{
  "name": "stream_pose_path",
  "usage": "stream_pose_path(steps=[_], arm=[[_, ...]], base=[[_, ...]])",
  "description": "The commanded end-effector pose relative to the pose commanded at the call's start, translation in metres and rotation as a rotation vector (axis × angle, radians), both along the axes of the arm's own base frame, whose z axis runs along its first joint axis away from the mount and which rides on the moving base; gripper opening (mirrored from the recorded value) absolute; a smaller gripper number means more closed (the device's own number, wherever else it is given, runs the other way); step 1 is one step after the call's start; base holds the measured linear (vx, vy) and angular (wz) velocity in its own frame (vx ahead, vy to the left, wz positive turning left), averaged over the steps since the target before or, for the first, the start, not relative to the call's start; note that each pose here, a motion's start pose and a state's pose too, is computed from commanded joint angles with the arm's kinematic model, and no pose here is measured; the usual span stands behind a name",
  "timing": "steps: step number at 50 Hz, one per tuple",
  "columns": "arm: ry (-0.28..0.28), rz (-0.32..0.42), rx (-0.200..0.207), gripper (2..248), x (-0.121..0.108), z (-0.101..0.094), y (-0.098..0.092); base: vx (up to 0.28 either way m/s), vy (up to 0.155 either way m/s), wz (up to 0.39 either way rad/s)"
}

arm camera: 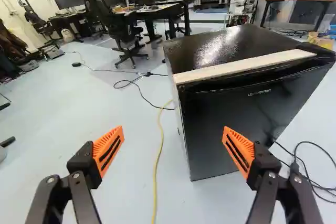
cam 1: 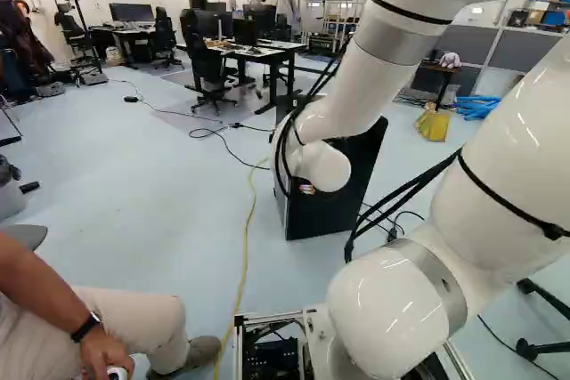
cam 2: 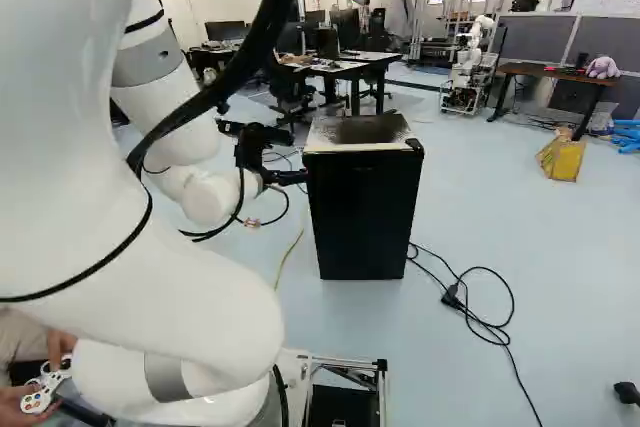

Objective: Grab a drink from the fridge

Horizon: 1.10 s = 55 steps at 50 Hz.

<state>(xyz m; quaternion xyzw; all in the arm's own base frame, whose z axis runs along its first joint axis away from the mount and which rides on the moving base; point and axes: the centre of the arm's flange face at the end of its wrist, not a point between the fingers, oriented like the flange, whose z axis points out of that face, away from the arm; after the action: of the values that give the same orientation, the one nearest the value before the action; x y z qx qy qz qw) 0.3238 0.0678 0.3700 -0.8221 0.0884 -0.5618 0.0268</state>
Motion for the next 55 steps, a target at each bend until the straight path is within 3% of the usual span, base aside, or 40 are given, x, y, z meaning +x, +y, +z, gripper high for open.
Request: stream_pose_path(steps=[29, 55], arm=[[0.067, -0.055, 0.022, 247, 0.027, -0.023, 0.034], [0.069, -0.125, 0.017, 247, 0.053, -0.048, 0.065]], base=[[0.000, 0.000, 0.000], [0.000, 0.000, 0.000]])
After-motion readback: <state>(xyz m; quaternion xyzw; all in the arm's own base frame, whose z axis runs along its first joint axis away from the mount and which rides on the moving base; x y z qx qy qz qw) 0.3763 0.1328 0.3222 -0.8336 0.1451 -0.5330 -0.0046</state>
